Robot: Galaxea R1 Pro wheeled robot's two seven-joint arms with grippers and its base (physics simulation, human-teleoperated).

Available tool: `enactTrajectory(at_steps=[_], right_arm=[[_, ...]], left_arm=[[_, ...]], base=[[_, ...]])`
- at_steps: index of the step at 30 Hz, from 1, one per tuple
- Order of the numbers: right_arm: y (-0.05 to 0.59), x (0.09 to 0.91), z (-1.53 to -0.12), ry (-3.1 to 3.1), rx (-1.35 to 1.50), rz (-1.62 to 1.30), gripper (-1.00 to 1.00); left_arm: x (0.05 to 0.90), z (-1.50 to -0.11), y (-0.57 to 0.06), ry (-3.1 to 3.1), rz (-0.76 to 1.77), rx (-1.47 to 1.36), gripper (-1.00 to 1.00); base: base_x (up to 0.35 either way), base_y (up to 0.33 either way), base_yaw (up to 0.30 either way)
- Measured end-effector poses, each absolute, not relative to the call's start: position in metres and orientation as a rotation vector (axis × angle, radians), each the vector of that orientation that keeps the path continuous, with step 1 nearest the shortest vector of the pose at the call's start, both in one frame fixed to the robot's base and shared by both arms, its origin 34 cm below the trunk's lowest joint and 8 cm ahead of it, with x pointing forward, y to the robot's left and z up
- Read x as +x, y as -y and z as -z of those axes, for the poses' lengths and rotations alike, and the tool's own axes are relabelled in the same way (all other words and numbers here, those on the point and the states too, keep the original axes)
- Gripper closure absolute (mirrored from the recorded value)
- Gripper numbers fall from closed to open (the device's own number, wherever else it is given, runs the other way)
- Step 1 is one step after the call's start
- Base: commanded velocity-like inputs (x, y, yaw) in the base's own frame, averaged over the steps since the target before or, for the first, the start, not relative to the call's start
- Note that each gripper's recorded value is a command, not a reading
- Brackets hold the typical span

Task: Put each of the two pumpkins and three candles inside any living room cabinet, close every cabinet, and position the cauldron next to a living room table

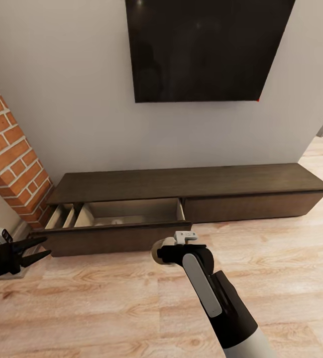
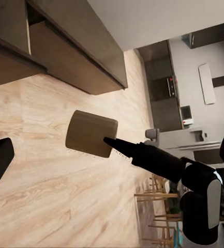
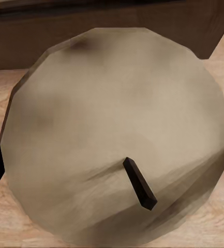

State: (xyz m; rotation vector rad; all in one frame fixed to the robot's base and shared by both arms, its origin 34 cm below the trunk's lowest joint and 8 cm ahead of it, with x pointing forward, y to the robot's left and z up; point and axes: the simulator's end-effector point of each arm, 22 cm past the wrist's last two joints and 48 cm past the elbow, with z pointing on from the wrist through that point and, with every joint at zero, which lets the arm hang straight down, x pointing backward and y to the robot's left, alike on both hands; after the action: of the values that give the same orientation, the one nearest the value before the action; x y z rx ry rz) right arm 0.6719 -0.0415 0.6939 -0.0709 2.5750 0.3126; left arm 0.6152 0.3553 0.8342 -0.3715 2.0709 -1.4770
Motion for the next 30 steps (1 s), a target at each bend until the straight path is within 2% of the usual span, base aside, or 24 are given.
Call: enactTrajectory(at_steps=[12, 22, 30], right_arm=[[0.032, 0.668, -0.694, -2.589, -0.052, -0.389, 1.0], [0.029, 0.677, -0.712, -2.553, -0.039, -0.433, 1.0], [0.041, 0.8, -0.801, -2.487, 0.051, -0.521, 1.0]], left_arm=[[0.615, -0.833, -0.356, -2.076, 1.471, -0.37, -1.0], [0.615, -0.832, -0.354, -2.073, 1.475, -0.372, -1.0], [0.615, -0.832, -0.354, -2.071, 1.476, -0.371, -1.0]], base=[[0.243, 0.226, 0.0], [0.05, 0.03, -0.003], [0.053, 0.0, -0.003]])
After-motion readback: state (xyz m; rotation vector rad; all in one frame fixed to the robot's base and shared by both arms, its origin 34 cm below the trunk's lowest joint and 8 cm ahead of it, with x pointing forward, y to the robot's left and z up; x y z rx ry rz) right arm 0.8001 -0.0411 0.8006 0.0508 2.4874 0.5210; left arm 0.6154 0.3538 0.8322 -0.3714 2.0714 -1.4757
